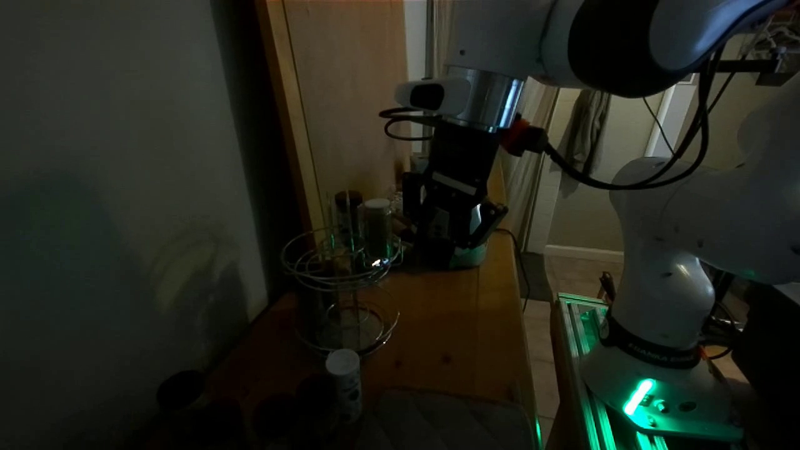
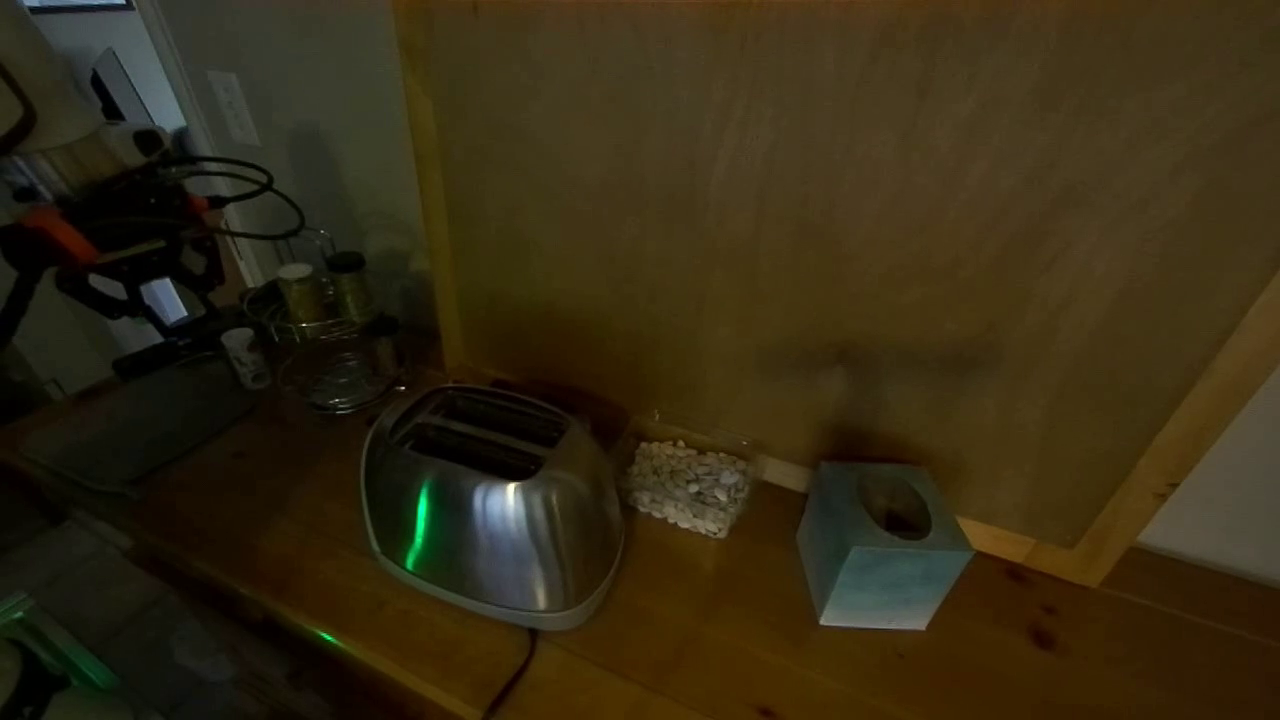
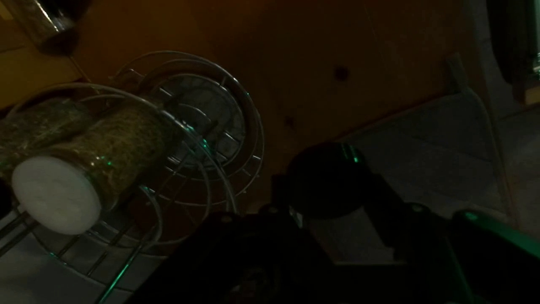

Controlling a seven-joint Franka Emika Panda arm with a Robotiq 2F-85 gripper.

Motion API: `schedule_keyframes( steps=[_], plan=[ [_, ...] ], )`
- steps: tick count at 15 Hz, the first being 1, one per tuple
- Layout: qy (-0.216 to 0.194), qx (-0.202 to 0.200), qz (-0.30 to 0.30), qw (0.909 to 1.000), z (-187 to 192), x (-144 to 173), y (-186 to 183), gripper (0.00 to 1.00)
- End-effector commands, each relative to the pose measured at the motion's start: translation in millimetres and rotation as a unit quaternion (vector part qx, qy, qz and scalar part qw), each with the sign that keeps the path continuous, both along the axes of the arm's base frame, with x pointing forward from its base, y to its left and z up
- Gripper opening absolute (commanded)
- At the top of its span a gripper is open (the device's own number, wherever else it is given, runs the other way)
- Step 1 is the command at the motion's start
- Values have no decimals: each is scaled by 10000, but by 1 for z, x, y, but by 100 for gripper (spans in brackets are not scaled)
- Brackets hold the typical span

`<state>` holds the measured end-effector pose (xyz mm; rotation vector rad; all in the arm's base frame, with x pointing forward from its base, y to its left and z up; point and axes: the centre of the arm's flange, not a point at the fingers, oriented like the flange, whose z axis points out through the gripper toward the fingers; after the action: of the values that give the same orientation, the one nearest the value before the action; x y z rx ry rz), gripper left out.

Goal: Take the lid off of the spice bottle

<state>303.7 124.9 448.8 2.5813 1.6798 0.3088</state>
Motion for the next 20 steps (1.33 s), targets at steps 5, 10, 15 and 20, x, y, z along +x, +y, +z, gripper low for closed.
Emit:
schedule_keyframes(
  steps=[5,10,15,20],
  plan=[
    [356,-360,440,9977,-35,-19,27,24],
    [539,-255,1309,9896,-51,-40,60,24],
    [898,191,2033,9748,-67,-49,94,24],
    [1250,91,2087,9699,-111,-46,124,24]
  ],
)
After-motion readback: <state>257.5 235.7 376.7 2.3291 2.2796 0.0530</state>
